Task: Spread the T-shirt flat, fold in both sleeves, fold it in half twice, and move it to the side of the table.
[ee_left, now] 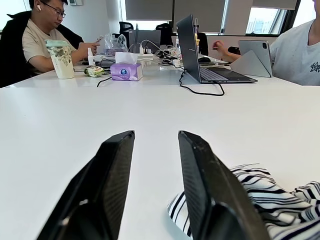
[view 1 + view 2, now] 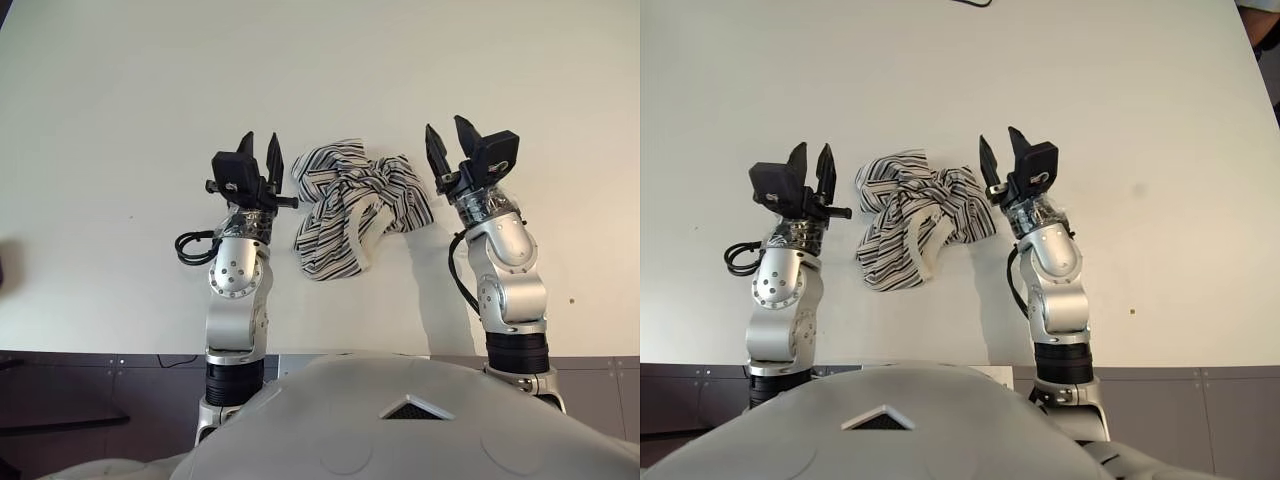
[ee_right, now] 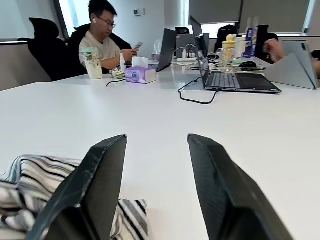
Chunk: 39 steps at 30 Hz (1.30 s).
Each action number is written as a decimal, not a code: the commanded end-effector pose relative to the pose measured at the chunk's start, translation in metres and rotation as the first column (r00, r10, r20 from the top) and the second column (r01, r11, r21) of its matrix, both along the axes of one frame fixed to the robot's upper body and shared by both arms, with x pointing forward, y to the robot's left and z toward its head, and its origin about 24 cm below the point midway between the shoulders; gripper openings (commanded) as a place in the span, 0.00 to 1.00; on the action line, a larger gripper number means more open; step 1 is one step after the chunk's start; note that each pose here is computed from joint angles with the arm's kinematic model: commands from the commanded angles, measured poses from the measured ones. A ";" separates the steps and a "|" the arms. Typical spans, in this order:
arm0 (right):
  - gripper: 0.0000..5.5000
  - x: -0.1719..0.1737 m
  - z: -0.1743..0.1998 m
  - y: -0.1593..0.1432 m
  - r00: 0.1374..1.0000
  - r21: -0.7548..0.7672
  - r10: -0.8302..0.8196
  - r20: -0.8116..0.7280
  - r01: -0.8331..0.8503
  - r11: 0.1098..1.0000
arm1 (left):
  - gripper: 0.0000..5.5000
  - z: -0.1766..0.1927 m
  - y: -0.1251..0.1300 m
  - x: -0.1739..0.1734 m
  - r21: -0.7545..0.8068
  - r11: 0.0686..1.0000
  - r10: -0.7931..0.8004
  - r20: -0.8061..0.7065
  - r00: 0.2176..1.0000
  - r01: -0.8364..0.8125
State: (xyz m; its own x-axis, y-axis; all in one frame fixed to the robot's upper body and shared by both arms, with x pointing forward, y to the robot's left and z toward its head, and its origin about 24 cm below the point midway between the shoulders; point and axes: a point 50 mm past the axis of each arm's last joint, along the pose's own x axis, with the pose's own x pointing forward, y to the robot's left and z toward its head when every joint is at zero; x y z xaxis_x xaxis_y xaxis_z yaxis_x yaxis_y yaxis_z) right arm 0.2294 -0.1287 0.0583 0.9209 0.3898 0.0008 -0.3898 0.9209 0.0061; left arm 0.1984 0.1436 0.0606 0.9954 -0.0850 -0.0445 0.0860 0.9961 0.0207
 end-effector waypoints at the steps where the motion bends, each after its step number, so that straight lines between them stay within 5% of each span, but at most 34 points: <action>1: 0.41 -0.011 0.000 -0.023 0.959 -0.180 0.278 -0.049 -0.282 0.942 | 0.30 0.012 0.003 -0.017 0.127 0.944 -0.301 -0.040 0.953 0.304; 7: 0.41 -0.003 0.000 -0.036 0.862 -0.312 0.489 -0.131 -0.504 0.805 | 0.30 0.023 -0.010 -0.035 0.150 0.730 -0.646 -0.171 0.744 0.667; 13: 0.41 0.003 -0.033 -0.032 0.841 -0.408 0.488 -0.235 -0.541 0.736 | 0.30 -0.016 -0.003 -0.045 0.160 0.699 -0.609 -0.377 0.697 0.697; 23: 0.41 0.029 -0.057 -0.091 0.810 -0.775 0.421 -0.409 -0.552 0.308 | 0.30 -0.058 0.034 -0.056 0.250 0.538 -0.522 -0.651 0.551 0.805; 30: 0.41 0.037 -0.048 -0.110 0.809 -0.866 0.450 -0.378 -0.481 0.138 | 0.30 -0.063 0.058 -0.051 0.264 0.475 -0.504 -0.700 0.506 0.839; 33: 0.41 0.049 -0.028 -0.114 0.836 -0.909 0.474 -0.274 -0.387 0.156 | 0.30 -0.049 0.053 -0.044 0.265 0.482 -0.581 -0.617 0.531 0.835; 39: 0.41 0.061 -0.010 -0.093 0.839 -0.874 0.534 -0.103 -0.332 0.353 | 0.30 -0.041 0.044 -0.036 0.253 0.504 -0.646 -0.523 0.555 0.826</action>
State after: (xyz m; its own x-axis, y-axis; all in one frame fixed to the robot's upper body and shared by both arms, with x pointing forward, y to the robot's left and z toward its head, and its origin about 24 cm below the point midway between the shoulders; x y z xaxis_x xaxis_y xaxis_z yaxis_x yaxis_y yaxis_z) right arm 0.2832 -0.2302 0.0396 0.6393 0.5915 -0.4914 -0.6525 0.0791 -0.7536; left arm 0.1631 0.1851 0.0263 0.4879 -0.6718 -0.5573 0.8704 0.4225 0.2527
